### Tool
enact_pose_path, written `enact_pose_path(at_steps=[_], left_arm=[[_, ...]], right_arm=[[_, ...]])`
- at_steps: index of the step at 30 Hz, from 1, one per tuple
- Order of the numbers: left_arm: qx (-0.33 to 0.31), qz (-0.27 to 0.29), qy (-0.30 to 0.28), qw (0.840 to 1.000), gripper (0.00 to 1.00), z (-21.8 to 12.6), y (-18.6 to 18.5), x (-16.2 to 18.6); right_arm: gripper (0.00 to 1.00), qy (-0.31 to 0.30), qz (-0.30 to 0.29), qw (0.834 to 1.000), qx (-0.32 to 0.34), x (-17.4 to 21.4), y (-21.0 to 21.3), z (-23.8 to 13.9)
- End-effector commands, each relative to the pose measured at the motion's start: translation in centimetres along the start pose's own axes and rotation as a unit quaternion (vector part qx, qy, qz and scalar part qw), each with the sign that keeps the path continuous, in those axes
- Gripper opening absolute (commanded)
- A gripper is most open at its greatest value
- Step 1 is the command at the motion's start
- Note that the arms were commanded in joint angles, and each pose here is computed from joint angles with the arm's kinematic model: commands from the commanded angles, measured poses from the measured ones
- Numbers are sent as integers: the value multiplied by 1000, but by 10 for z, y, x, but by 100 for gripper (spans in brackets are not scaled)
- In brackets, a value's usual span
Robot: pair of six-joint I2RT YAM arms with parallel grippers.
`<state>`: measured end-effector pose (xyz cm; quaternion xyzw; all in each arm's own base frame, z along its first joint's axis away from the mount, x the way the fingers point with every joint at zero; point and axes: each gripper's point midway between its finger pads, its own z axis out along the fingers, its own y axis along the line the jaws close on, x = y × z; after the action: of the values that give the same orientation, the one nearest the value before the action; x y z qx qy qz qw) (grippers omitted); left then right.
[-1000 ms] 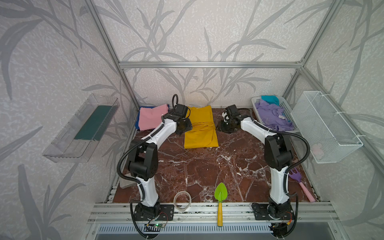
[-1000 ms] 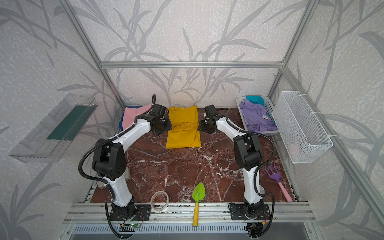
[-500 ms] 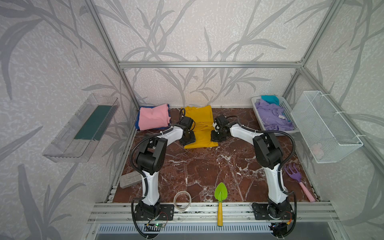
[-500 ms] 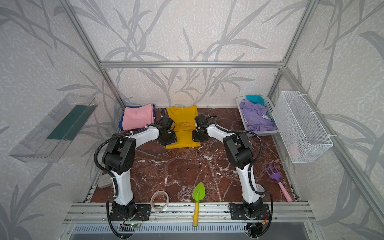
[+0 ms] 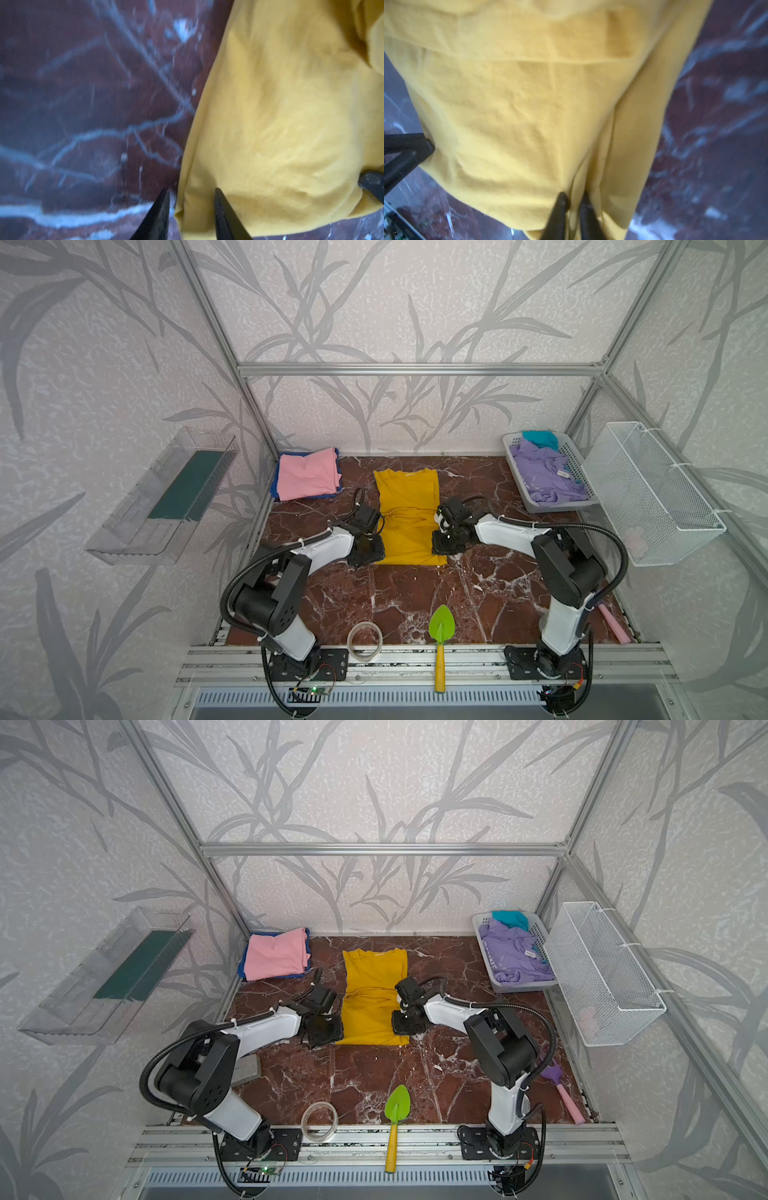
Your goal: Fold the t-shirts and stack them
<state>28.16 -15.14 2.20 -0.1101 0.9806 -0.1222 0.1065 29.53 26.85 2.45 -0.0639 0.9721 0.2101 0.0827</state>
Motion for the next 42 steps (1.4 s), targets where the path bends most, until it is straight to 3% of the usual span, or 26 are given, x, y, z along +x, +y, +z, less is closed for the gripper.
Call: enact_pose_path(at_steps=[1, 7, 9, 11, 12, 16, 22, 26, 32, 37, 42], left_arm=[[2, -13, 8, 1000, 38, -16, 2, 14], [25, 9, -52, 998, 38, -68, -24, -17], [38, 20, -70, 997, 38, -79, -38, -27], [51, 29, -73, 996, 36, -78, -52, -34], [53, 31, -67, 996, 35, -74, -56, -35], [59, 45, -34, 997, 22, -45, -77, -33], [43, 56, 10, 997, 21, 1, -90, -37], [30, 74, 7, 997, 21, 14, -106, -64], [41, 55, -46, 997, 22, 10, -126, -154], [36, 39, -74, 996, 23, -6, -128, -216], [46, 64, -92, 993, 24, -41, -139, -207]], right_arm=[[44, -3, 13, 1000, 1, 16, -1, -15], [47, -57, -9, 998, 11, -4, 7, -66], [36, -73, -8, 997, 0, -10, 13, -75], [7, -81, -7, 997, -15, -16, 20, -76], [1, -80, -6, 997, -19, -18, 23, -73], [0, -53, -2, 998, -44, -20, 34, -50], [0, -22, 5, 999, -43, -25, 31, -8], [0, -31, 16, 998, -53, -56, 26, 5], [2, -76, 57, 991, -96, -151, 11, -9], [8, -113, 79, 985, -103, -205, -2, -31], [8, -139, 53, 985, -89, -194, 0, -66]])
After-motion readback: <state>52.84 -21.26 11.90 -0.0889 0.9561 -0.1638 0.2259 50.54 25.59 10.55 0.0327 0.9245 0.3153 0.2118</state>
